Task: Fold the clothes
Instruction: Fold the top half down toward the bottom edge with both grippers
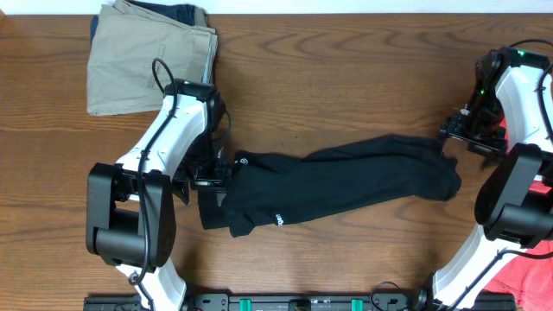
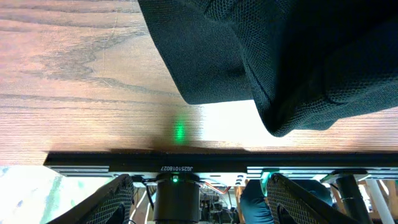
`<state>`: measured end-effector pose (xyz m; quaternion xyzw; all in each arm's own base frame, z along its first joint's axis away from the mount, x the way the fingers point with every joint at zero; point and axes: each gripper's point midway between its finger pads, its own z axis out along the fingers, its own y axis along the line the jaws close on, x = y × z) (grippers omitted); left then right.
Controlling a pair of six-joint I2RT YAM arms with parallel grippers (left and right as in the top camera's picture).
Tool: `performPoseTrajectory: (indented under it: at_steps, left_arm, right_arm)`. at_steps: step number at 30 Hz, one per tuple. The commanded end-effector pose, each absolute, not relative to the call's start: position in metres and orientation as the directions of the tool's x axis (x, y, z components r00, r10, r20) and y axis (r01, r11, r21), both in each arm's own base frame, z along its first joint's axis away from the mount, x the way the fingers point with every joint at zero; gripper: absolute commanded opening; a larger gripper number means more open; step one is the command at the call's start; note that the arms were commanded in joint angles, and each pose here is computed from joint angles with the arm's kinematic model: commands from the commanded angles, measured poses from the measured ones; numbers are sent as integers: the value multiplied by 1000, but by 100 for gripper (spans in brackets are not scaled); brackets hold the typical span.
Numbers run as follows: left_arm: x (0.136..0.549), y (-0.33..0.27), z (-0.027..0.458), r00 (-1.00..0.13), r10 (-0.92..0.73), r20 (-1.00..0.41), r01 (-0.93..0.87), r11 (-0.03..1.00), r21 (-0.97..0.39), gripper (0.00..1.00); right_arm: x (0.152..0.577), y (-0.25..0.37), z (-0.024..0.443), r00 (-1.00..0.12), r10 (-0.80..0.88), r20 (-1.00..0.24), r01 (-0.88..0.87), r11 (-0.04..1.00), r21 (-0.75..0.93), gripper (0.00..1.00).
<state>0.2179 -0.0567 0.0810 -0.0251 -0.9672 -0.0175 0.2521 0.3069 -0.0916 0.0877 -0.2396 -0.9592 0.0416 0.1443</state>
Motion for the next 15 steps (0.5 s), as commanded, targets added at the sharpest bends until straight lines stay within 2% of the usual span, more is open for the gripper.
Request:
performPoseTrajectory:
  at_steps: [1, 4, 6, 8, 10, 13, 15]
  left_arm:
    - [221, -54, 83, -884, 2, 468, 27, 999, 47, 70]
    - [231, -64, 78, -902, -2, 431, -2, 1000, 1, 66]
    - [240, -78, 75, -916, 2, 401, -30, 997, -74, 52]
    - [248, -95, 73, -929, 13, 370, -48, 987, -155, 41]
    - [253, -105, 72, -936, 9, 352, -63, 979, -194, 29]
    - [258, -116, 70, -946, 33, 321, -36, 978, -206, 12]
    - [260, -124, 69, -953, 59, 298, -6, 977, -213, 7]
  right_arm:
    - [311, -93, 89, -842, 478, 248, 456, 878, -146, 99]
    - [313, -84, 89, -844, 469, 262, 461, 882, -94, 99]
    - [316, -76, 88, -855, 444, 270, 448, 893, -49, 99]
    - [318, -71, 88, -860, 433, 269, 442, 897, -31, 95]
    - [320, -67, 87, -867, 421, 266, 430, 903, -30, 79]
    - [323, -57, 85, -881, 394, 262, 401, 916, -29, 51]
    - [325, -49, 83, -891, 373, 258, 379, 925, -28, 36]
